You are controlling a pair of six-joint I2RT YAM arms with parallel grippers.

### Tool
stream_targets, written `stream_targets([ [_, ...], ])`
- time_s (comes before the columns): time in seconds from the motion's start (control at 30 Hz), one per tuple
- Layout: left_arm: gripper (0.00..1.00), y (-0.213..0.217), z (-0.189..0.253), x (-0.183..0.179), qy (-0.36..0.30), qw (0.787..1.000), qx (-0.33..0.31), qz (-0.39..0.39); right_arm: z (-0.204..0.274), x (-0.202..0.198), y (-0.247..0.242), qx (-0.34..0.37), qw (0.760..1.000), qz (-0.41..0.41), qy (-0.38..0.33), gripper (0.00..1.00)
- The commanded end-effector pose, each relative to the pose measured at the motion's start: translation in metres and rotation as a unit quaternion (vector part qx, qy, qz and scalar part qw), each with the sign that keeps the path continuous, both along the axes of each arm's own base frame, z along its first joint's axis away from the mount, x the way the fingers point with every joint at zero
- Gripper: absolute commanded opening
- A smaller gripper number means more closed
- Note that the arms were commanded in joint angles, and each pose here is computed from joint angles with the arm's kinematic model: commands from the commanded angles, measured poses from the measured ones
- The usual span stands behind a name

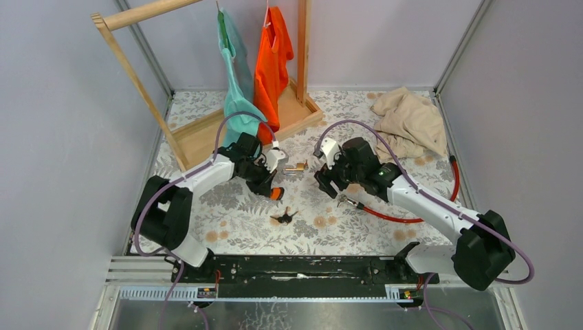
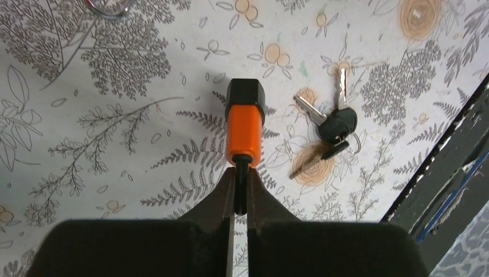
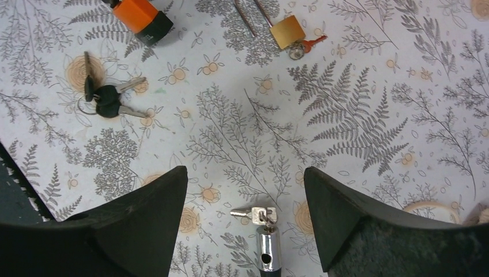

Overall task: Lock with the key
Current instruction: Place the lock at the center of the board.

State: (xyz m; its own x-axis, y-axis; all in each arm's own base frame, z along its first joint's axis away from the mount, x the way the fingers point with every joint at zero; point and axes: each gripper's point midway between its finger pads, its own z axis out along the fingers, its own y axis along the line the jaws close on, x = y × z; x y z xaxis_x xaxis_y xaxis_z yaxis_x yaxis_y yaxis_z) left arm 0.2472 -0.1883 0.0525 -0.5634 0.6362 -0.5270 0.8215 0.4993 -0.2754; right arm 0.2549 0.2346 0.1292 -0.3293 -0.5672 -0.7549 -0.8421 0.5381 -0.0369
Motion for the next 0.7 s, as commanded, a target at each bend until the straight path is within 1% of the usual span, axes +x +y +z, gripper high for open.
stream_targets([
  [0.0, 0.08, -0.007, -0.006, 0.015, 0.005, 1.000, -0.008, 0.028, 0.007, 0.011, -0.009, -0.005, 1.000, -0.017, -0.022, 0.81],
  [0.07, 0.13, -0.005, -0.011, 0.014, 0.017, 0.999, 0.001, 0.035, 0.005, 0.010, -0.008, -0.004, 1.000, -0.014, -0.018, 0.81],
  [0.23, 0.30, 0.004, -0.016, 0.015, 0.026, 0.998, 0.017, 0.053, 0.000, 0.009, -0.008, -0.006, 1.000, -0.010, -0.012, 0.81],
  [0.37, 0.41, 0.008, -0.015, 0.016, 0.030, 0.998, 0.019, 0.060, -0.002, 0.008, -0.008, -0.006, 1.000, -0.008, -0.010, 0.82],
  [0.43, 0.44, 0.011, -0.017, 0.017, 0.030, 0.997, 0.022, 0.063, -0.003, 0.008, -0.007, -0.006, 1.000, -0.005, -0.009, 0.82],
  [0.57, 0.48, 0.015, -0.017, 0.017, 0.024, 0.997, 0.029, 0.064, -0.006, 0.009, -0.005, -0.007, 1.000, -0.005, -0.006, 0.82],
  [0.67, 0.55, 0.019, -0.013, 0.016, 0.003, 0.998, 0.033, 0.057, -0.009, 0.012, -0.003, -0.010, 1.000, -0.005, -0.002, 0.83],
])
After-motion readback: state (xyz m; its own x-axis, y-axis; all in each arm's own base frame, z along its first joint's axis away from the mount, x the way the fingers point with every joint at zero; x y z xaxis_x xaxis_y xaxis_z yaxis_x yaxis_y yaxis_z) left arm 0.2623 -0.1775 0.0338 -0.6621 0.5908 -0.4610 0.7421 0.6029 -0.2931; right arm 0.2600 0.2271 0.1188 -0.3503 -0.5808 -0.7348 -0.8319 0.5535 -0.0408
